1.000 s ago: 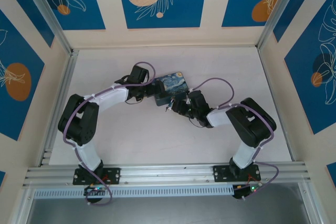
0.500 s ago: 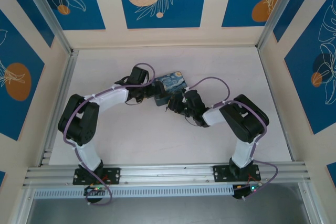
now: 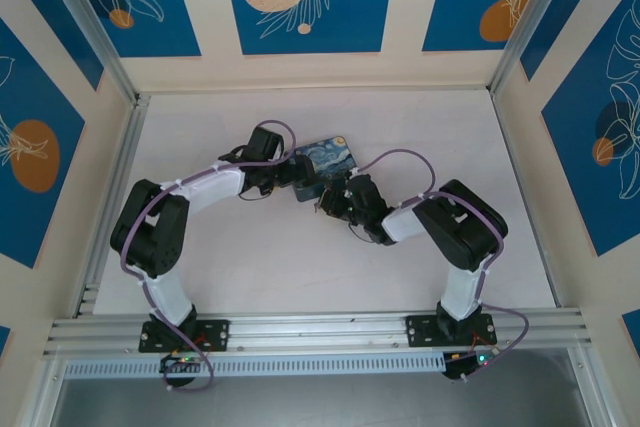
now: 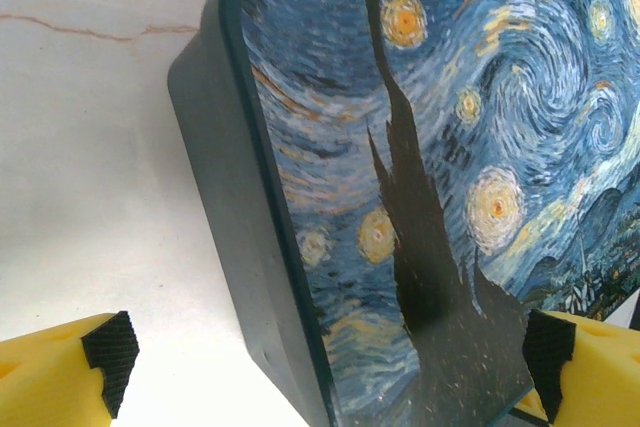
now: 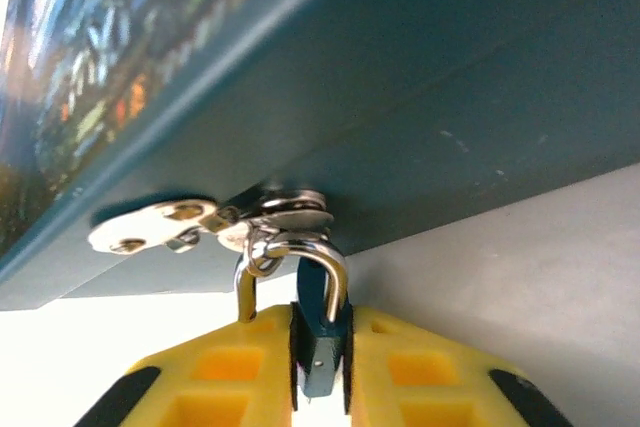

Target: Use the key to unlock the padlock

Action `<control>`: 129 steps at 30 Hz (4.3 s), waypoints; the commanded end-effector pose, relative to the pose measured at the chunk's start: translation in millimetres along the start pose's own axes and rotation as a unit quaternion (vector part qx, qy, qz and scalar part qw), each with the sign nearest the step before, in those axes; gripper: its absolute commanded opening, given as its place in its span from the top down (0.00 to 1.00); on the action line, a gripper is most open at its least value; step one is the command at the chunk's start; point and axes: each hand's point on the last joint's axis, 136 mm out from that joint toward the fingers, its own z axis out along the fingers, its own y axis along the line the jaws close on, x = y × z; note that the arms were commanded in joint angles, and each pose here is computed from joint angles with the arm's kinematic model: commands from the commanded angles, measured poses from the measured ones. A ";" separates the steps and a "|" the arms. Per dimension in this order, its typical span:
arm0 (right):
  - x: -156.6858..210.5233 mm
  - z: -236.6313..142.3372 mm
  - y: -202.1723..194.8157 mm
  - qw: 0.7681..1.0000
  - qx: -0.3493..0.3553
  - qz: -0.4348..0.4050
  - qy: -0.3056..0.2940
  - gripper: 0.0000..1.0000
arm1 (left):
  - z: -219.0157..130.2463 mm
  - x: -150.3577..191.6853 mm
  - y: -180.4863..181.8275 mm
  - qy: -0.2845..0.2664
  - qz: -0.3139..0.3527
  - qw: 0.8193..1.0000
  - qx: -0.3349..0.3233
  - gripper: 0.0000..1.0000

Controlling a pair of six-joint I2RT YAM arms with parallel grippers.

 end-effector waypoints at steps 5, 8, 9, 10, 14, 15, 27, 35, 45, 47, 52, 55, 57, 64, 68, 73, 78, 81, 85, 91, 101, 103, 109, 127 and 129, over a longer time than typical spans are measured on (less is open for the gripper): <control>15.3 -4.7 -26.8 0.999 0.047 0.015 0.014 0.93 | -2.1 -3.3 0.7 -0.003 -0.011 1.000 0.010 0.00; 13.3 -9.6 -31.1 0.998 0.049 0.028 0.010 0.95 | -4.6 -4.7 3.5 -0.009 -0.009 1.000 0.003 0.00; 12.3 -11.7 -32.1 0.998 0.048 0.034 0.009 0.95 | -5.0 -4.3 5.8 -0.010 -0.008 1.000 -0.003 0.00; 12.0 -13.1 -33.9 0.998 0.048 0.039 0.008 0.96 | -5.3 -4.1 7.8 -0.010 -0.007 1.000 -0.008 0.00; 10.6 -18.3 -39.8 0.997 0.042 0.063 0.006 0.98 | -3.6 -0.5 15.3 -0.006 -0.003 1.000 -0.024 0.00; 10.1 -19.2 -40.9 0.997 0.040 0.070 0.006 0.98 | -2.6 1.0 17.4 -0.004 -0.002 1.000 -0.027 0.00; 8.7 -23.7 -47.9 0.990 0.009 0.138 0.000 0.99 | 3.0 17.5 39.7 0.015 0.019 0.996 -0.087 0.00; 3.9 -23.5 -47.6 0.987 0.000 0.163 -0.006 1.00 | 11.5 30.9 49.6 0.029 0.040 0.991 -0.122 0.00; -17.4 -20.7 -46.5 0.978 -0.004 0.204 -0.033 1.00 | 19.5 46.5 60.5 0.044 0.036 0.989 -0.135 0.00; -23.4 -19.9 -47.1 0.976 -0.005 0.213 -0.039 1.00 | 20.9 48.3 62.7 0.047 0.035 0.989 -0.137 0.00; -37.6 -20.4 -51.7 0.970 -0.006 0.237 -0.054 1.00 | 24.3 52.3 68.4 0.055 0.030 0.987 -0.146 0.00; -46.8 -20.5 -54.1 0.967 -0.008 0.246 -0.059 1.00 | 27.0 54.4 70.9 0.060 0.029 0.986 -0.150 0.00; -50.9 -20.9 -57.6 0.966 -0.006 0.251 -0.060 1.00 | 28.9 56.3 72.2 0.064 0.028 0.986 -0.151 0.00; -63.8 -26.6 -76.1 0.963 0.006 0.262 -0.060 1.00 | 30.7 58.9 75.6 0.068 0.024 0.985 -0.156 0.01; -66.5 -38.9 -83.5 0.962 0.009 0.263 -0.068 1.00 | 30.1 58.0 74.3 0.067 0.022 0.986 -0.154 0.01; -71.0 -46.7 -81.9 0.964 -0.002 0.258 -0.066 1.00 | 31.9 58.3 73.9 0.069 0.024 0.985 -0.154 0.01; -76.1 -44.5 -75.3 0.966 -0.010 0.251 -0.061 1.00 | 31.5 58.1 73.7 0.069 0.024 0.985 -0.154 0.01; -76.3 -43.3 -66.9 0.969 -0.024 0.238 -0.056 1.00 | 30.7 58.0 73.2 0.068 0.022 0.986 -0.153 0.01; -68.4 -42.3 -52.4 0.975 -0.041 0.213 -0.045 0.85 | 31.2 57.6 72.3 0.068 0.021 0.986 -0.151 0.01; -49.9 -40.6 -40.6 0.981 -0.035 0.186 -0.030 0.73 | 32.3 57.5 71.5 0.070 0.022 0.986 -0.150 0.01; -37.4 -28.4 -36.1 0.987 0.002 0.160 -0.014 0.71 | 32.0 55.8 68.8 0.069 0.021 0.987 -0.146 0.01; -37.8 -26.2 -37.1 0.988 0.015 0.154 -0.015 0.69 | 31.9 55.2 68.1 0.068 0.021 0.987 -0.145 0.01; -43.5 -17.7 -37.8 0.988 0.028 0.152 -0.017 0.67 | 32.3 55.8 68.4 0.069 0.019 0.987 -0.145 0.01; -52.3 3.0 -53.7 0.983 0.082 0.163 -0.018 0.70 | 35.0 58.4 68.4 0.071 0.014 0.988 -0.139 0.01; -52.5 2.9 -55.3 0.982 0.087 0.164 -0.018 0.73 | 35.1 58.2 67.8 0.070 0.014 0.988 -0.139 0.01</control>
